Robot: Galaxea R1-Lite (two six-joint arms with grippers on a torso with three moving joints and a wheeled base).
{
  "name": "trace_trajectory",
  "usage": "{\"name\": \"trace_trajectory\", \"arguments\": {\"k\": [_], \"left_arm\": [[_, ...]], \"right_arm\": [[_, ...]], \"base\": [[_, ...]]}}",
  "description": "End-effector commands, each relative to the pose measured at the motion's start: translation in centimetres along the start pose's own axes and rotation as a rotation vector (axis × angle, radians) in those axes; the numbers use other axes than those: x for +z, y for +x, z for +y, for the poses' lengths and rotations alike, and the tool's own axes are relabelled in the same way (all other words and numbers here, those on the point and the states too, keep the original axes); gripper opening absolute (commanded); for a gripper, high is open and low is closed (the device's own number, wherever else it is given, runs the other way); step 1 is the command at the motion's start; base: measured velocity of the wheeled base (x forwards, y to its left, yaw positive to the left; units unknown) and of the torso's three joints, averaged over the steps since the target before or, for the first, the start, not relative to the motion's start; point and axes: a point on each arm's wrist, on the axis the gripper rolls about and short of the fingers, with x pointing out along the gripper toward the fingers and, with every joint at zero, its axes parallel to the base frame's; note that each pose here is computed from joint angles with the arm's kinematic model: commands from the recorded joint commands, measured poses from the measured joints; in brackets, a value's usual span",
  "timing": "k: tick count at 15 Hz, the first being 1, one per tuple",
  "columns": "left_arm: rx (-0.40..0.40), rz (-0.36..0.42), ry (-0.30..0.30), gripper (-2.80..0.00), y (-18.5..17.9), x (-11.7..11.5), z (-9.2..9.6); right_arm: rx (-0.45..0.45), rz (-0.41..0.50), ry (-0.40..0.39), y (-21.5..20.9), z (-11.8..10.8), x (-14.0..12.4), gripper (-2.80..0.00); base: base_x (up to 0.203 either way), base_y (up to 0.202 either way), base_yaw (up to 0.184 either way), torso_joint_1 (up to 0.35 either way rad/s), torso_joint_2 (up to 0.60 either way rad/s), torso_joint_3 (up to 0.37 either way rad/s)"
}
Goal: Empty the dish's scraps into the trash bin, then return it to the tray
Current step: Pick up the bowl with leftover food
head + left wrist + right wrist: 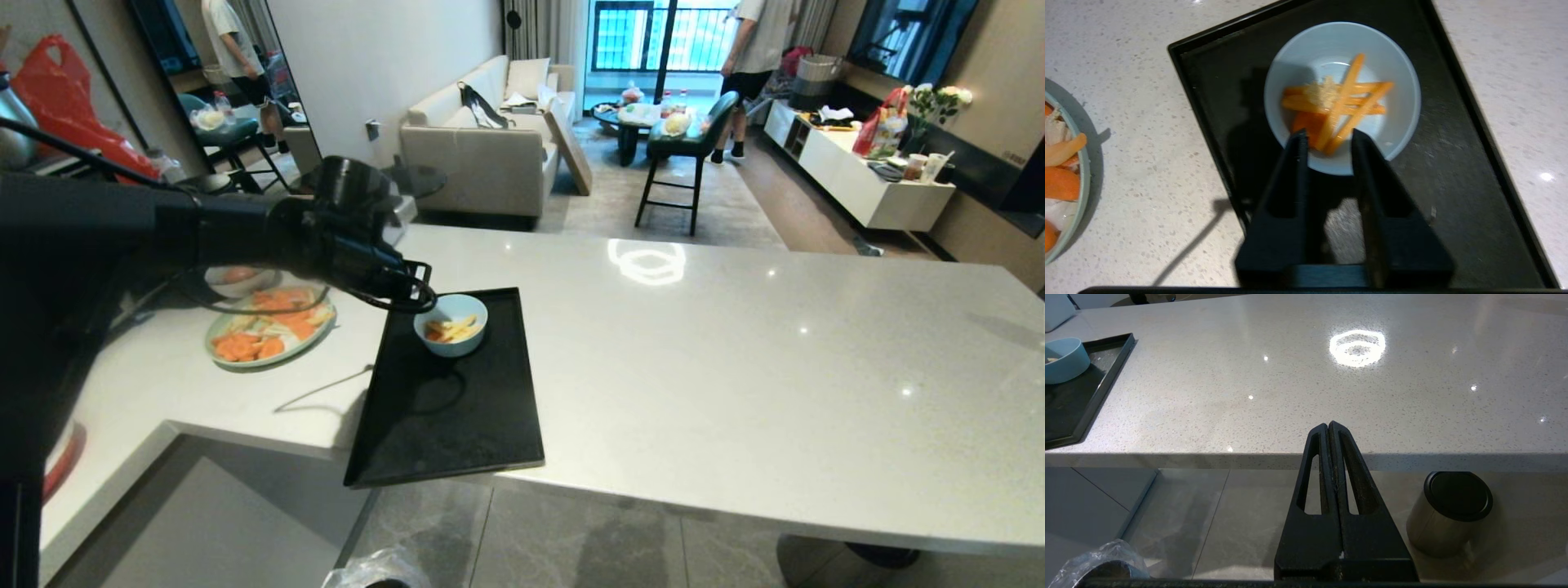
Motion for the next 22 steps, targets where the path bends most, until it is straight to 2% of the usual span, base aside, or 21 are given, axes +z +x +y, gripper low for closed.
{"name": "trace_trajectory", "arguments": {"k": [1, 3, 7, 22], "left_arm": [[0.029, 0.019, -0.025, 0.0, 2.3, -0.4, 1.9], [0.055, 0.024, -0.047, 0.0, 2.5, -0.5, 3.0], [0.086, 0.06, -0.066, 0.0, 3.4, -1.5, 3.9], [0.105, 0.131, -0.053, 0.0, 7.0, -3.5, 4.1]], "right_arm": [[0.0, -0.001, 0.0, 0.0, 0.0, 0.0, -2.8], [0.0, -0.001, 0.0, 0.0, 0.0, 0.0, -2.8], [0.0, 0.0, 0.0, 0.0, 0.0, 0.0, -2.8], [0.0, -0.001, 0.0, 0.0, 0.0, 0.0, -2.8]], "base": [[0.0, 0.0, 0.0, 0.0, 0.0, 0.0], [0.0, 0.0, 0.0, 0.0, 0.0, 0.0], [0.0, 0.0, 0.0, 0.0, 0.0, 0.0], [0.0, 0.0, 0.0, 0.0, 0.0, 0.0]]}}
